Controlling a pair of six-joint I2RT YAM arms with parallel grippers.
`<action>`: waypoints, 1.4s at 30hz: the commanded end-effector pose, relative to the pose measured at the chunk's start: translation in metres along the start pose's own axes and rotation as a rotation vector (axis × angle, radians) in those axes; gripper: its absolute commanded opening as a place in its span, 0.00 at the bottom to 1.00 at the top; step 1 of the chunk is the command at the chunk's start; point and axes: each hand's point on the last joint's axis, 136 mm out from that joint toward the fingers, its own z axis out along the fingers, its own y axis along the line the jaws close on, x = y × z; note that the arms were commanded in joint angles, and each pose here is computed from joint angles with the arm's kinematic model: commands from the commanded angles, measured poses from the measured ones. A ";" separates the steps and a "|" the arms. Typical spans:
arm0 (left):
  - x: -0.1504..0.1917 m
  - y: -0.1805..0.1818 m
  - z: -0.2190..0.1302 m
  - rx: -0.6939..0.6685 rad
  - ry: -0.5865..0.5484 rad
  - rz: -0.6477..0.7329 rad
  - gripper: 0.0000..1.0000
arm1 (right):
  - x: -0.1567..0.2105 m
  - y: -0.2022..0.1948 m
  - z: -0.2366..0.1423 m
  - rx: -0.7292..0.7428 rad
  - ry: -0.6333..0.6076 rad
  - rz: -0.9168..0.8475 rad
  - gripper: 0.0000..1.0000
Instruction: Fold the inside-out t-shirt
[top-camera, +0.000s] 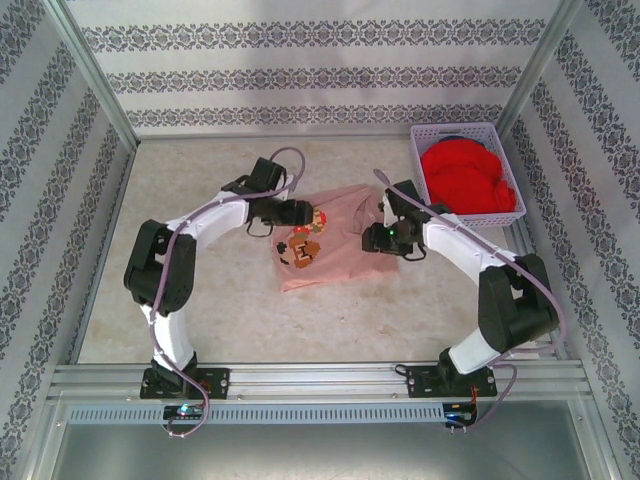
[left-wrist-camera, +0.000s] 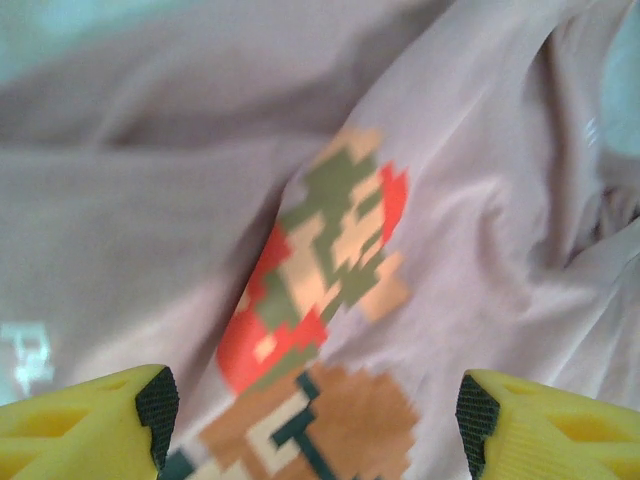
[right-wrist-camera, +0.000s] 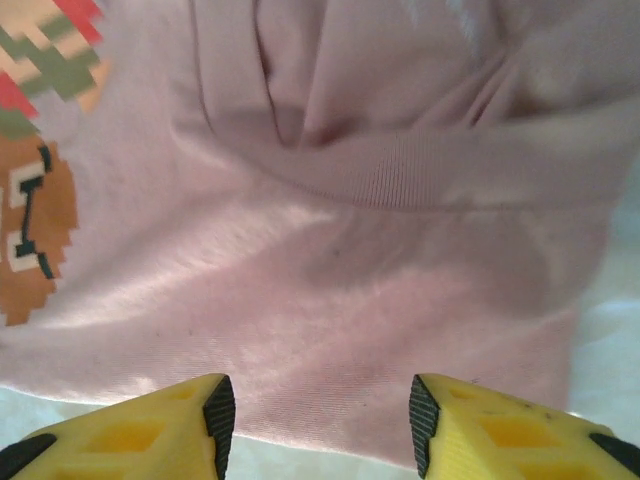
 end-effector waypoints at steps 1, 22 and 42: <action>-0.008 0.006 0.025 0.020 0.045 -0.006 0.75 | 0.002 -0.002 0.022 -0.038 0.016 0.098 0.50; 0.130 0.045 -0.034 -0.039 0.078 -0.229 0.75 | -0.133 -0.016 0.045 0.150 -0.046 -0.085 0.47; 0.111 0.090 -0.067 -0.154 0.073 -0.241 0.44 | -0.005 0.061 0.049 -0.089 0.045 -0.018 0.51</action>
